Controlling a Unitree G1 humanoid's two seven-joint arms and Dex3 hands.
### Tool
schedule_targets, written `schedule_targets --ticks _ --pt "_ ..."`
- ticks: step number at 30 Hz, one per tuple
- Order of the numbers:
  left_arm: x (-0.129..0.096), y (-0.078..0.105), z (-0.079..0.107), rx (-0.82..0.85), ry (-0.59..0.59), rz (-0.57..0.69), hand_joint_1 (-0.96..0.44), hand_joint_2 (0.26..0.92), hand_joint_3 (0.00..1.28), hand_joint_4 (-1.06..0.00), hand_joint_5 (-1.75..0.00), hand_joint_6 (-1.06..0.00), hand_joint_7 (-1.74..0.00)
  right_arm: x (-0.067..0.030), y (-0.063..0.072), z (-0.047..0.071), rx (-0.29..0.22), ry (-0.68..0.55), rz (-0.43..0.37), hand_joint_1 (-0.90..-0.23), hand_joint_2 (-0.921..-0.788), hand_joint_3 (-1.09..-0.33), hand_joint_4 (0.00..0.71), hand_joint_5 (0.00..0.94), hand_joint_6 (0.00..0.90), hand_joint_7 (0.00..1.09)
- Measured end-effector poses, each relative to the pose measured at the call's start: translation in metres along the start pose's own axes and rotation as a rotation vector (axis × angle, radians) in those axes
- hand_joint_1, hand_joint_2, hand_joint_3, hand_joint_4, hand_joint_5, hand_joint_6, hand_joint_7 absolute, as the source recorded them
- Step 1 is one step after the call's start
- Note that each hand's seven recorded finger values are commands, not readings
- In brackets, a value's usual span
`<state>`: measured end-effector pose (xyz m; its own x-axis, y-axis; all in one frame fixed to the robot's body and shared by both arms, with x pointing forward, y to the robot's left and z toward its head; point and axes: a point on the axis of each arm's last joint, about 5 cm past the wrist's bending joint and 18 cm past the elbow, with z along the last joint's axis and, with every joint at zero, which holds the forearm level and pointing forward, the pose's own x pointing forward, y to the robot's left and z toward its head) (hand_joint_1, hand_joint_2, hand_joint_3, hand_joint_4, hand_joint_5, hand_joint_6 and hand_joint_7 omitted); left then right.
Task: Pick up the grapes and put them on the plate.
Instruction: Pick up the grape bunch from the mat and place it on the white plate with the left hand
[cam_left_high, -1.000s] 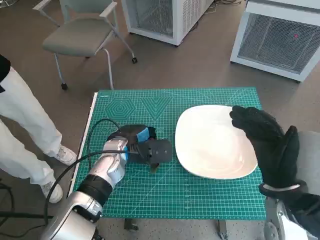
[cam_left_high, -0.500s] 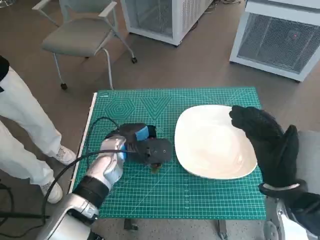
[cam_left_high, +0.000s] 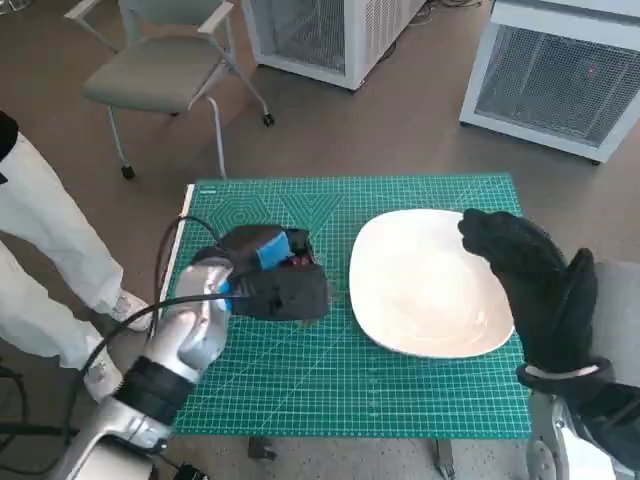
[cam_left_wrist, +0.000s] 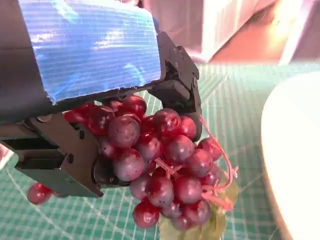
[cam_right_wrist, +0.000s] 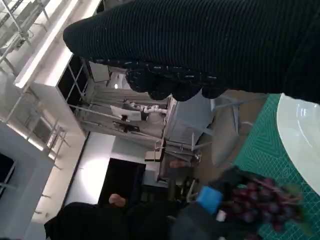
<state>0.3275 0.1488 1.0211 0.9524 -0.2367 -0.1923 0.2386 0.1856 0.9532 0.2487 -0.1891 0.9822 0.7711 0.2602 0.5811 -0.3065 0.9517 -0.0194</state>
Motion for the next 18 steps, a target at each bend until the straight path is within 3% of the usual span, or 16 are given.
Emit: schedule_targets --ticks 6,12,18 --pt "-0.015 0.022 0.003 -0.002 -0.047 0.089 0.01 0.756 0.34 -0.65 -1.42 -0.79 -0.84 0.0005 0.0 0.0 0.0 -0.002 0.0 -0.446 -0.921 -0.633 0.418 0.644 0.169 0.94" --pt "-0.032 0.042 0.006 -0.013 -0.097 0.188 0.0 0.81 0.23 -0.65 -1.4 -0.81 -0.79 0.0007 0.0 0.0 -0.001 -0.005 -0.001 -0.445 -0.921 -0.632 0.419 0.643 0.17 0.94" --pt "-0.042 0.051 0.01 -0.018 -0.131 0.251 0.0 0.879 0.09 -0.69 -1.28 -0.77 -0.9 0.0007 0.0 0.0 -0.002 -0.006 -0.002 -0.444 -0.921 -0.632 0.42 0.642 0.171 0.94"
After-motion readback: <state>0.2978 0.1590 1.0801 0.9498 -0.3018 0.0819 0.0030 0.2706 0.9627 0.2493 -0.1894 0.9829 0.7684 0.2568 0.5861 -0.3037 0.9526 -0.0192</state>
